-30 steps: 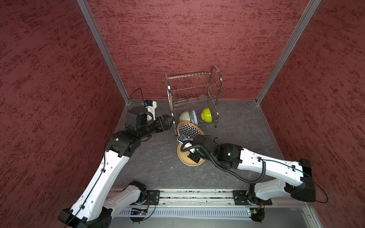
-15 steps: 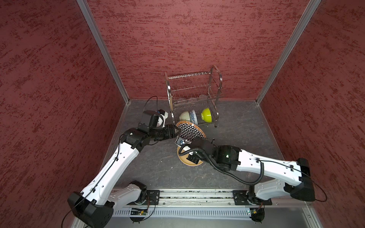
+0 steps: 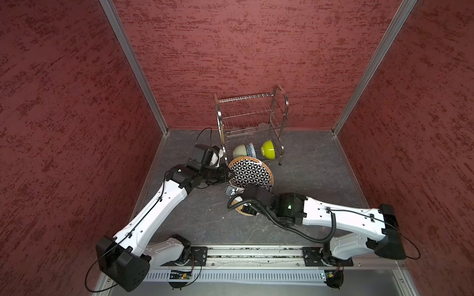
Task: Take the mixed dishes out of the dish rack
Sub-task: 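Grip the patterned plate rim with the left gripper beside the right gripper, then lower the patterned plate flat onto the cream plate with both grippers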
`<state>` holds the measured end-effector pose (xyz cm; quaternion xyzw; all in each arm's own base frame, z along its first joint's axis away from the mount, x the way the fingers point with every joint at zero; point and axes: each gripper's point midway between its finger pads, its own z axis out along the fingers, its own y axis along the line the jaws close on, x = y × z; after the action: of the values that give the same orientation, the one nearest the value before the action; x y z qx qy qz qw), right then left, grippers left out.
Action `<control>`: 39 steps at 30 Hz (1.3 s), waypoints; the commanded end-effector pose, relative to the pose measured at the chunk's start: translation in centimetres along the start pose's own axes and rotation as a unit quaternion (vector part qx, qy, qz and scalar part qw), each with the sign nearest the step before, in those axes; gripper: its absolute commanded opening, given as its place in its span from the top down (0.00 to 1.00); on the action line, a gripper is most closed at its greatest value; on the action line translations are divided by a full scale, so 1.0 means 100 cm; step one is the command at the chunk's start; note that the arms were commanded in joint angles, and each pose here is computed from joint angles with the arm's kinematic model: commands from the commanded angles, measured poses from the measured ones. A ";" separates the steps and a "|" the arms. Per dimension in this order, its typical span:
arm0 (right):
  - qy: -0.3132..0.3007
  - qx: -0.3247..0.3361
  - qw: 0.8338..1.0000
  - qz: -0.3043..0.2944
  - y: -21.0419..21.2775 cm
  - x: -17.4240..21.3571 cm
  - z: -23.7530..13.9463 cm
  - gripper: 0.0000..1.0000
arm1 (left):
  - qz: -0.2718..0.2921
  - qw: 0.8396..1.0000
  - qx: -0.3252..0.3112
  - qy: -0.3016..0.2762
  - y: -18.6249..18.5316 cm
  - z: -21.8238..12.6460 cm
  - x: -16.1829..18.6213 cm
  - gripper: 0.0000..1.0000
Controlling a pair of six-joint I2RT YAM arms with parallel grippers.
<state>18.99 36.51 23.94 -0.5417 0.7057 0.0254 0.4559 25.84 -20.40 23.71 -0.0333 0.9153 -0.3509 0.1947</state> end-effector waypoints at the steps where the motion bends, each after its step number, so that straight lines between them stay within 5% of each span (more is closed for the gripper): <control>1: -0.082 0.069 0.993 0.055 -0.041 -0.041 -0.020 1.00 | 0.049 0.998 0.024 0.010 -0.010 0.003 0.007 0.90; 5: -0.094 0.075 0.991 0.062 -0.044 -0.040 -0.025 0.99 | 0.054 0.998 0.029 0.014 -0.012 0.007 0.010 0.98; 10: -0.104 0.072 0.989 0.077 -0.043 -0.037 -0.027 0.47 | 0.064 0.997 0.029 0.017 -0.013 0.013 0.015 1.00; 14: -0.118 0.032 0.987 0.108 -0.034 -0.041 -0.031 0.37 | 0.076 0.997 0.019 0.012 -0.008 0.019 0.020 1.00; 26: -0.182 -0.122 0.951 0.215 -0.020 -0.043 -0.059 0.35 | 0.058 0.998 -0.007 -0.019 0.026 0.031 0.019 1.00; 39: -0.053 -0.034 0.886 0.460 -0.103 0.071 -0.014 0.45 | 0.055 0.998 0.012 -0.029 0.031 0.039 0.022 1.00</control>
<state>25.88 27.57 26.32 -0.2231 0.8217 0.2678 0.4510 24.26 -19.27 14.19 -0.0097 0.9413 -0.2825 0.1843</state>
